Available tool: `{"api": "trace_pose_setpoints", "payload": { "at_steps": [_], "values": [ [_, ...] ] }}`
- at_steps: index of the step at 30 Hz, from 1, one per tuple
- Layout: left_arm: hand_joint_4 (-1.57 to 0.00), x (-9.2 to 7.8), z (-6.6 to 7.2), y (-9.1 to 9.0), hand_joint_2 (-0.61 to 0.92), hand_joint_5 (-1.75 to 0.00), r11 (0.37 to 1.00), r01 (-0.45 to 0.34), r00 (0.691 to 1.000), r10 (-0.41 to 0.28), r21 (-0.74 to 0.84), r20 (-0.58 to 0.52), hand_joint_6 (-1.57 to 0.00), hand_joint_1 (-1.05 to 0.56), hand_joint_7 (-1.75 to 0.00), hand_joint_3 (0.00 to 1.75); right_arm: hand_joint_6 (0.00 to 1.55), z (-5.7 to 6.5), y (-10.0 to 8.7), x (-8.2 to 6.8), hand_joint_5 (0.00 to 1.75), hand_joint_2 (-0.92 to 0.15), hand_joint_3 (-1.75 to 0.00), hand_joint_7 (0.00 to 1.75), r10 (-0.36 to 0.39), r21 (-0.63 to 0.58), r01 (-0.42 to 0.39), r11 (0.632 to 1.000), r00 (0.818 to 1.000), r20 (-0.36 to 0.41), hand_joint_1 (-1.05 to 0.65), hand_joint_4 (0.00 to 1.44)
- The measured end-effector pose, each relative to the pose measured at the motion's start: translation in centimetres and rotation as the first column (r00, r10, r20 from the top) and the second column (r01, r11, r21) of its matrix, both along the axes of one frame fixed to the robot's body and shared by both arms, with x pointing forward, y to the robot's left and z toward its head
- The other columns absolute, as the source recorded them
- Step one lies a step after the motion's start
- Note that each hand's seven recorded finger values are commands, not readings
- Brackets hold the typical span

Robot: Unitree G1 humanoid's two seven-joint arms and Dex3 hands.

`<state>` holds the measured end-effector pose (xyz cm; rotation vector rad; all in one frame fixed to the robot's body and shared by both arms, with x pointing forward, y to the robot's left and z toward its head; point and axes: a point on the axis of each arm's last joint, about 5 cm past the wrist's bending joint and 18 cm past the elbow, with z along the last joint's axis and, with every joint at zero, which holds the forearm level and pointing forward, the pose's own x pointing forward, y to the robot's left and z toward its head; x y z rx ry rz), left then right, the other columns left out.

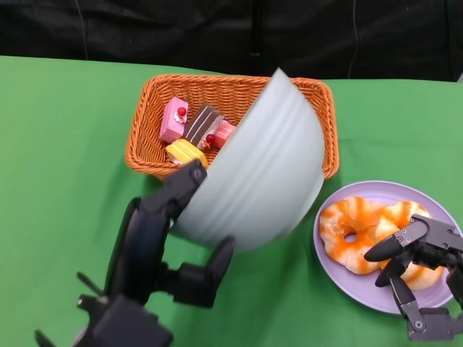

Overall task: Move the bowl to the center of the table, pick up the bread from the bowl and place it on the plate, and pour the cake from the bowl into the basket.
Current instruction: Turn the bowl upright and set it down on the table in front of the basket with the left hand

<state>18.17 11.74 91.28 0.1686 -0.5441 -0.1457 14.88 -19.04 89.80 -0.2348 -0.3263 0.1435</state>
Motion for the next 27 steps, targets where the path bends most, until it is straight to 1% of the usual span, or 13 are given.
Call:
{"api": "trace_pose_setpoints", "payload": {
  "at_steps": [5, 7, 9, 12, 14, 17, 20, 24, 27],
  "values": [
    [-0.97, -0.6, -0.4, 0.8, 0.31, -1.75, 0.994, -0.025, 0.998, 0.018, 0.110, 0.067, -0.82, -0.11, -1.70, 1.60, 0.74, 0.1, 0.0, 0.1, 1.26, -0.28, -1.35, 1.04, -0.002, 0.001, 0.002, 1.000, 1.000, -0.001, 0.00, 0.83],
    [-0.94, -1.0, -0.7, 1.0, 0.29, -1.75, 0.982, -0.032, 0.996, 0.017, 0.186, 0.084, -0.77, -0.08, -1.74, 1.66, 0.74, 0.1, 0.0, 0.1, 1.27, -0.28, -1.37, 1.04, -0.001, 0.006, 0.001, 1.000, 1.000, 0.002, 0.01, 0.82],
    [-0.92, -1.4, -1.0, 1.4, 0.30, -1.75, 0.963, -0.037, 0.995, 0.010, 0.269, 0.101, -0.73, -0.09, -1.74, 1.65, 0.73, 0.2, 0.0, 0.2, 1.27, -0.28, -1.36, 1.04, -0.001, 0.008, 0.001, 1.000, 1.000, 0.003, 0.00, 0.82],
    [-0.91, -1.8, -1.2, 2.4, 0.38, -1.75, 0.890, -0.074, 0.983, -0.011, 0.449, 0.183, -0.71, -0.12, -1.75, 1.51, 0.72, 0.3, 0.1, 0.2, 1.28, -0.29, -1.37, 1.04, -0.002, 0.008, 0.002, 1.000, 1.000, 0.000, 0.06, 0.81],
    [-0.91, -2.0, -1.4, 2.8, 0.39, -1.75, 0.842, -0.100, 0.974, -0.027, 0.530, 0.226, -0.72, -0.11, -1.75, 1.47, 0.72, 0.5, 0.1, 0.2, 1.29, -0.28, -1.40, 1.05, 0.000, 0.007, 0.000, 1.000, 1.000, 0.008, 0.09, 0.81],
    [-0.91, -2.1, -1.7, 3.0, 0.39, -1.75, 0.801, -0.135, 0.961, -0.038, 0.583, 0.275, -0.73, -0.13, -1.75, 1.40, 0.71, 0.5, 0.1, 0.3, 1.30, -0.29, -1.41, 1.05, 0.000, 0.006, -0.001, 1.000, 1.000, 0.012, 0.12, 0.80],
    [-0.91, -2.2, -2.0, 3.2, 0.40, -1.75, 0.764, -0.175, 0.946, -0.045, 0.621, 0.322, -0.72, -0.09, -1.75, 1.34, 0.69, 0.6, 0.1, 0.3, 1.30, -0.32, -1.37, 1.06, 0.001, 0.006, -0.001, 1.000, 1.000, 0.014, 0.12, 0.78],
    [-0.91, -2.4, -2.3, 3.5, 0.39, -1.75, 0.712, -0.207, 0.927, -0.075, 0.671, 0.366, -0.70, -0.07, -1.75, 1.33, 0.68, 0.8, 0.1, 0.3, 1.29, -0.33, -1.37, 1.05, -0.001, 0.003, 0.001, 1.000, 1.000, 0.020, 0.16, 0.77],
    [-0.92, -2.6, -2.6, 3.8, 0.38, -1.75, 0.674, -0.222, 0.922, -0.091, 0.705, 0.377, -0.70, -0.07, -1.75, 1.33, 0.68, 0.9, 0.2, 0.3, 1.29, -0.34, -1.35, 1.04, -0.003, 0.002, 0.003, 1.000, 1.000, 0.016, 0.16, 0.76]
  ]
}}
